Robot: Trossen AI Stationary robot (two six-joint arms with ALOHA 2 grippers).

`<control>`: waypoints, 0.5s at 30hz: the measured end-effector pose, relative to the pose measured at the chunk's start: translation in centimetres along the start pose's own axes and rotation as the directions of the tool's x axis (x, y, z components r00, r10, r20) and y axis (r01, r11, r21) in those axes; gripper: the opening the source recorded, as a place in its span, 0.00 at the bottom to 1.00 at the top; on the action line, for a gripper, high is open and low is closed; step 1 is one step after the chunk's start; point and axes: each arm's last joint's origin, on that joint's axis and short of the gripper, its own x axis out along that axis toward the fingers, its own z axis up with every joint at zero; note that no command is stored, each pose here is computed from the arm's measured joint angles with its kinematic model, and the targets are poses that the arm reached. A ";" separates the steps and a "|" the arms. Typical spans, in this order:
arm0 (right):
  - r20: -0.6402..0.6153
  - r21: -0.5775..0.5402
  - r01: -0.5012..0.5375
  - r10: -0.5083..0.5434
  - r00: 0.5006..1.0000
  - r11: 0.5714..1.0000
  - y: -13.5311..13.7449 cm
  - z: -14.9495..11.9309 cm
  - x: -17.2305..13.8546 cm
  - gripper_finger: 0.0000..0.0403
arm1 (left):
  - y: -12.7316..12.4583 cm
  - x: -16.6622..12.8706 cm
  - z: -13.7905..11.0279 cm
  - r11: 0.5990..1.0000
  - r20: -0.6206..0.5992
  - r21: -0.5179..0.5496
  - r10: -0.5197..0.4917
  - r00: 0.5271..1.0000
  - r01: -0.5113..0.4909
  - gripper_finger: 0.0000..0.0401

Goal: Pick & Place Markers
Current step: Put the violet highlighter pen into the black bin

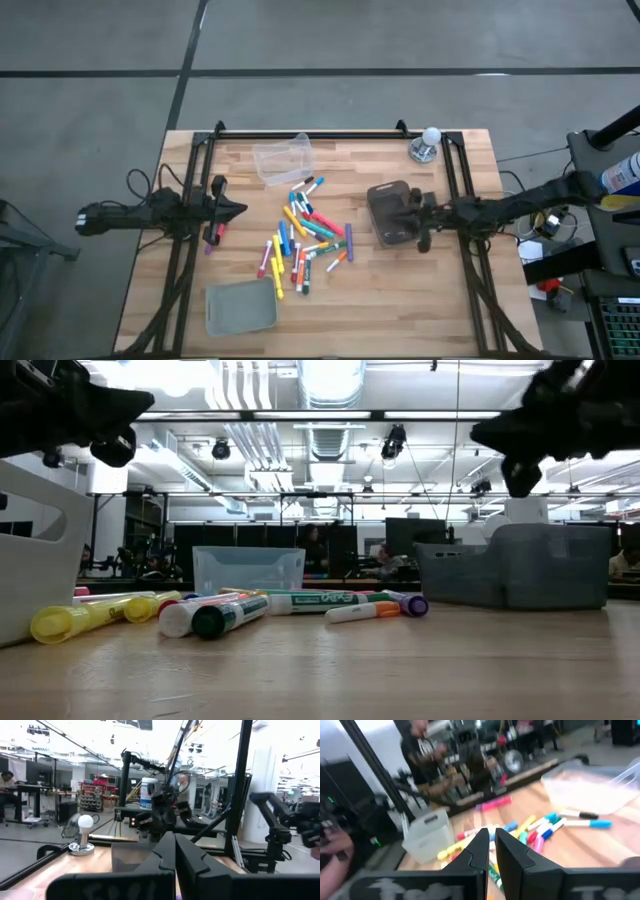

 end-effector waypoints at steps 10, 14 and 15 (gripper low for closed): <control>-0.261 -0.165 0.123 -0.164 0.951 0.979 5.8 2.4 11.1 0.07 | 0.0 0.0 -0.5 0.991 -0.048 -0.135 0.002 0.999 -0.009 0.00; -0.415 -0.165 0.215 -0.266 0.870 0.962 7.2 2.7 14.5 0.07 | 0.0 0.0 -0.5 0.989 -0.050 -0.145 0.003 0.999 -0.010 0.00; -0.446 -0.163 0.240 -0.289 0.847 0.957 7.5 2.9 15.2 0.07 | 0.0 0.0 -0.5 0.989 -0.050 -0.145 0.003 0.999 -0.010 0.00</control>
